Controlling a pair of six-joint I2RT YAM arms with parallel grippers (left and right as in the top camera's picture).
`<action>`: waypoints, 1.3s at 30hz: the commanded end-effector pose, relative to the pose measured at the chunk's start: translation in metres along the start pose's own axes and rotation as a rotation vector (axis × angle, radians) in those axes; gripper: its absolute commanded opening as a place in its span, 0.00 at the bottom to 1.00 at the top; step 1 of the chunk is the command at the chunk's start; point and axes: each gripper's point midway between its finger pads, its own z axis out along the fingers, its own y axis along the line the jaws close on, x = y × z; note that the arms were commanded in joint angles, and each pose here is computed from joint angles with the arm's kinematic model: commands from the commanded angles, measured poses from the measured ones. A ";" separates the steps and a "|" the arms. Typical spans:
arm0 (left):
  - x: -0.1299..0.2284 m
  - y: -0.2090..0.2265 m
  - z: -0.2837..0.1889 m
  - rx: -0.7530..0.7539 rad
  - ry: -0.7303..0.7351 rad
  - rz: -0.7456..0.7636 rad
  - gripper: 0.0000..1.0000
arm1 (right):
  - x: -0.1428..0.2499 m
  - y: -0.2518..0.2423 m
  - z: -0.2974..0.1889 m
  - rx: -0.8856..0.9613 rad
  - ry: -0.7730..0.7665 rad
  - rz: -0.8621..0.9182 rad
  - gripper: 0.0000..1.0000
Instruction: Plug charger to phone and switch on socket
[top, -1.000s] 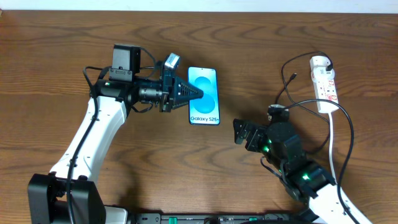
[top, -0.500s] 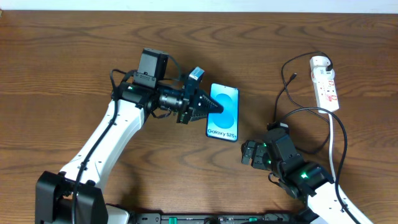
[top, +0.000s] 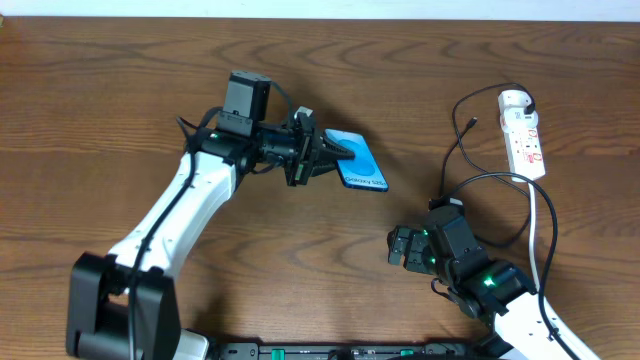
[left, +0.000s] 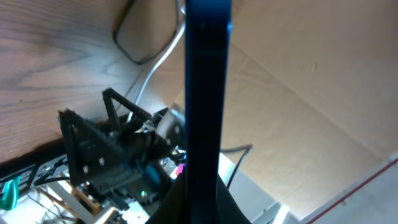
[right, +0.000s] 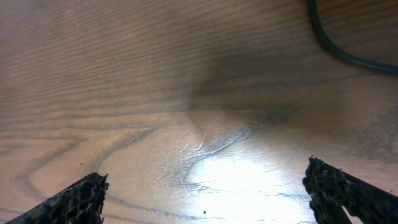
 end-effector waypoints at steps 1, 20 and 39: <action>-0.006 -0.006 0.002 0.008 0.012 -0.053 0.07 | 0.000 0.001 0.000 -0.001 0.001 -0.016 0.99; -0.040 -0.003 -0.016 0.023 -0.133 -0.201 0.07 | 0.000 0.001 0.000 -0.001 0.001 -0.016 0.99; -0.064 0.026 -0.015 0.041 0.025 -0.010 0.07 | -0.013 0.004 -0.001 -0.010 -0.060 0.083 0.99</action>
